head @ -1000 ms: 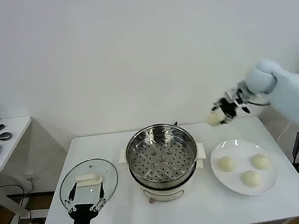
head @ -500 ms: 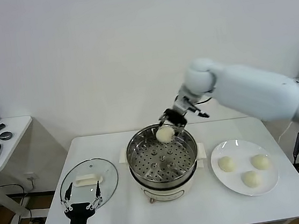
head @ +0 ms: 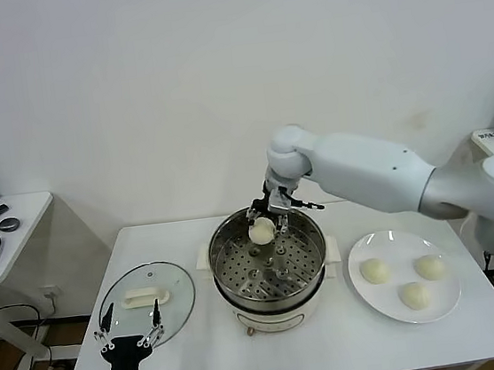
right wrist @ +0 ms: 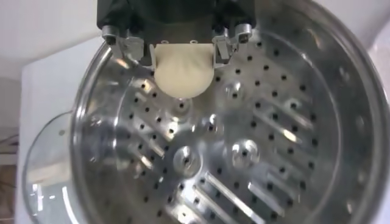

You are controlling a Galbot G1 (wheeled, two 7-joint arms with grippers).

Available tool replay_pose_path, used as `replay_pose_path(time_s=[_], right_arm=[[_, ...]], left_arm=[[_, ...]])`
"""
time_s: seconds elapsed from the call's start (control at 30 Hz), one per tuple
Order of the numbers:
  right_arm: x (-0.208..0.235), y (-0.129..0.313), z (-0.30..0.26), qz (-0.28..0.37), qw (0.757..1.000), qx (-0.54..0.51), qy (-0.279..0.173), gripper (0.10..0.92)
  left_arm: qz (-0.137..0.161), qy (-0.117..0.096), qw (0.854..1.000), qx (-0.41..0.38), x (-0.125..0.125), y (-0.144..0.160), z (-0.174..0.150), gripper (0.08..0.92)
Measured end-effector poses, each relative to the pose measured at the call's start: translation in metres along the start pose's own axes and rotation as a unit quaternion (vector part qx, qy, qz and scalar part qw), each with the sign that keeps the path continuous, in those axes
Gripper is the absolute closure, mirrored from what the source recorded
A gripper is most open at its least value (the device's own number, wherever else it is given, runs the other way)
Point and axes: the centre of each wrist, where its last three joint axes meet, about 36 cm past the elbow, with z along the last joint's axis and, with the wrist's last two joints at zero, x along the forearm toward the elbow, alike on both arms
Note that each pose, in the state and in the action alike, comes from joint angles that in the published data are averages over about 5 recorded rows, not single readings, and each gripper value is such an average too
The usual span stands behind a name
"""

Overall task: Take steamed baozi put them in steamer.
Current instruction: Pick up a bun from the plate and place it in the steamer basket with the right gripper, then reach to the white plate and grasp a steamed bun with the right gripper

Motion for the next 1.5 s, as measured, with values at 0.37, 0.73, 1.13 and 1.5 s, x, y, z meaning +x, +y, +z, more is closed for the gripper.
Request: replay_pose_path(time_s=[0.37,0.73,1.13,1.5], right_arm=[[-0.024,0.002,0.009,0.006,1.000,0.023,0.007,0.364],[-0.008,0.007,0.007,0.030,1.000,0.000,-0.005,0.200],[0.079,0.072,-0.017,0.036,0.972,-0.233,0.014,0.200],[0.102,0.198,-0.045,-0.011,0.878,-0.475,0.051,0.200]], left_arm=[[0.001,-0.002,1.000,0.000,-0.001,-0.001,-0.001,0.177],[0.007,-0.003,1.000,-0.001,-0.001,-0.002,-0.001,0.177],[0.018,-0.012,1.000,-0.001,-0.008,-0.001,-0.005,0.177],[0.027,-0.014,1.000,-0.002,-0.013,-0.004,-0.003,0.177]])
